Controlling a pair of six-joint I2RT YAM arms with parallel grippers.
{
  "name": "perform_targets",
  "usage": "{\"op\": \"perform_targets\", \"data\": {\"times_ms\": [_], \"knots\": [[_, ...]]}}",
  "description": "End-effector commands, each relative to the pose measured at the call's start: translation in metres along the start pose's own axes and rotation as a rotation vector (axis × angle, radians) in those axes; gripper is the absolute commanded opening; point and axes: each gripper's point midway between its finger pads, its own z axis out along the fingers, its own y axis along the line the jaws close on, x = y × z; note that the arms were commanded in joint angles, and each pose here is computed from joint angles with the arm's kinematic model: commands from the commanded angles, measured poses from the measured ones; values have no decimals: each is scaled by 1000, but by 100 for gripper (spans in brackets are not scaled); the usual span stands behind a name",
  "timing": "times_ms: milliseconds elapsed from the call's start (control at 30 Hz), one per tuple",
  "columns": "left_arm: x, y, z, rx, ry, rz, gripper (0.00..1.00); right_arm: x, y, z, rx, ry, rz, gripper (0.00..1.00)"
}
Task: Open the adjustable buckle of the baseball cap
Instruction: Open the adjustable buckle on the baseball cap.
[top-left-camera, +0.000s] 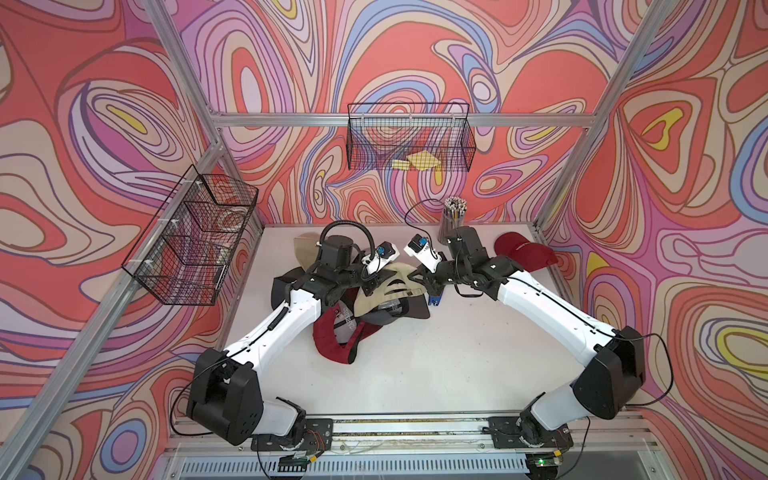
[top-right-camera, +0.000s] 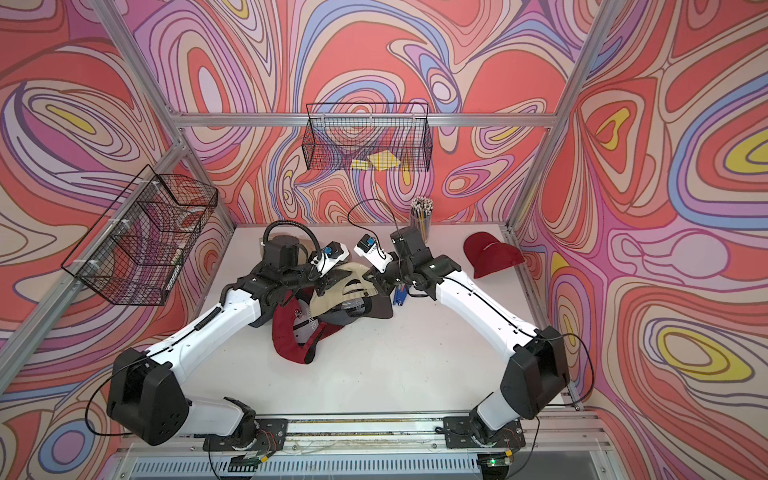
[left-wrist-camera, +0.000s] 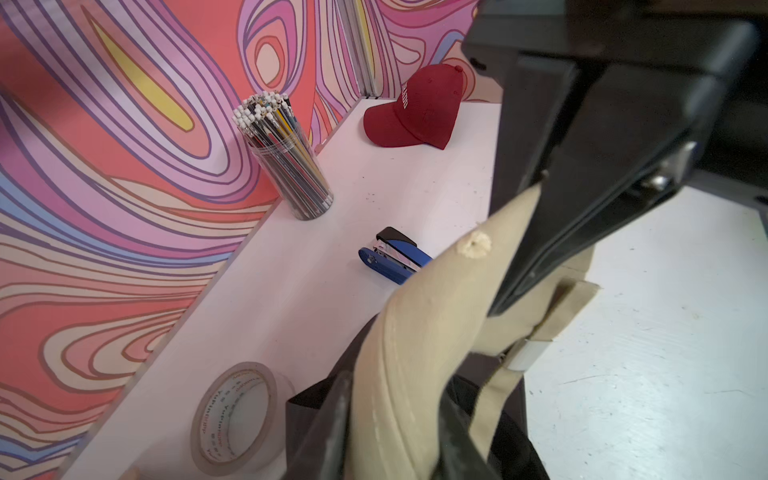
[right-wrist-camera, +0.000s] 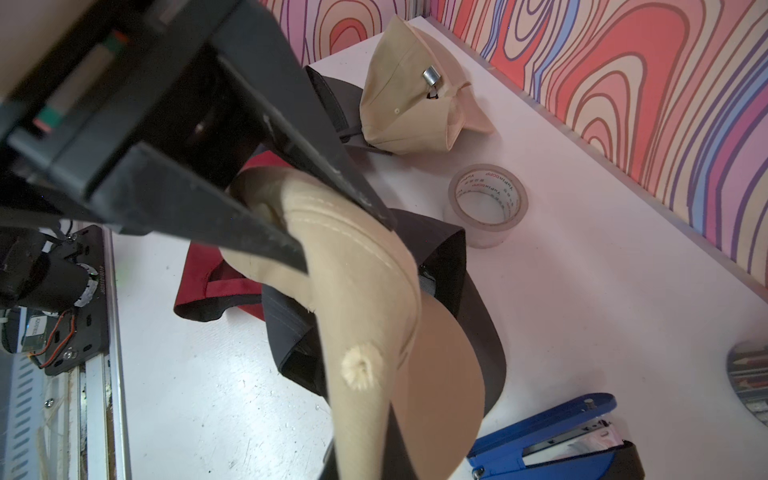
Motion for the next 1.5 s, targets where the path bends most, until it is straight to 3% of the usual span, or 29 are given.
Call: {"op": "perform_targets", "data": {"times_ms": [0,33,100,167,233,367,500,867,1333,1467], "knots": [[-10,-3,0,29,-29,-24,0,-29,5,-15,13,-112,-17,10],[-12,-2,-1,23,-33,-39,0,-31,2,-16,30,-116,-4,23],[-15,4,0,2,-41,-94,0,-37,-5,-20,71,-138,51,57],[-16,12,0,-33,-45,-167,0,-45,-10,-27,101,-166,103,73],[-18,21,-1,-63,-64,-251,0,-53,-13,-34,122,-190,157,79],[-23,36,-10,-118,-132,-398,0,-60,-23,-49,195,-217,283,79],[-25,46,-22,-172,-203,-492,0,-55,-31,-62,263,-230,388,69],[-18,53,-32,-234,-279,-565,0,-35,-37,-54,281,-249,615,46],[-14,57,-39,-263,-341,-626,0,-27,-44,-21,228,-282,736,40],[-14,58,-41,-271,-342,-621,0,-30,-41,-13,198,-283,735,52]]}}
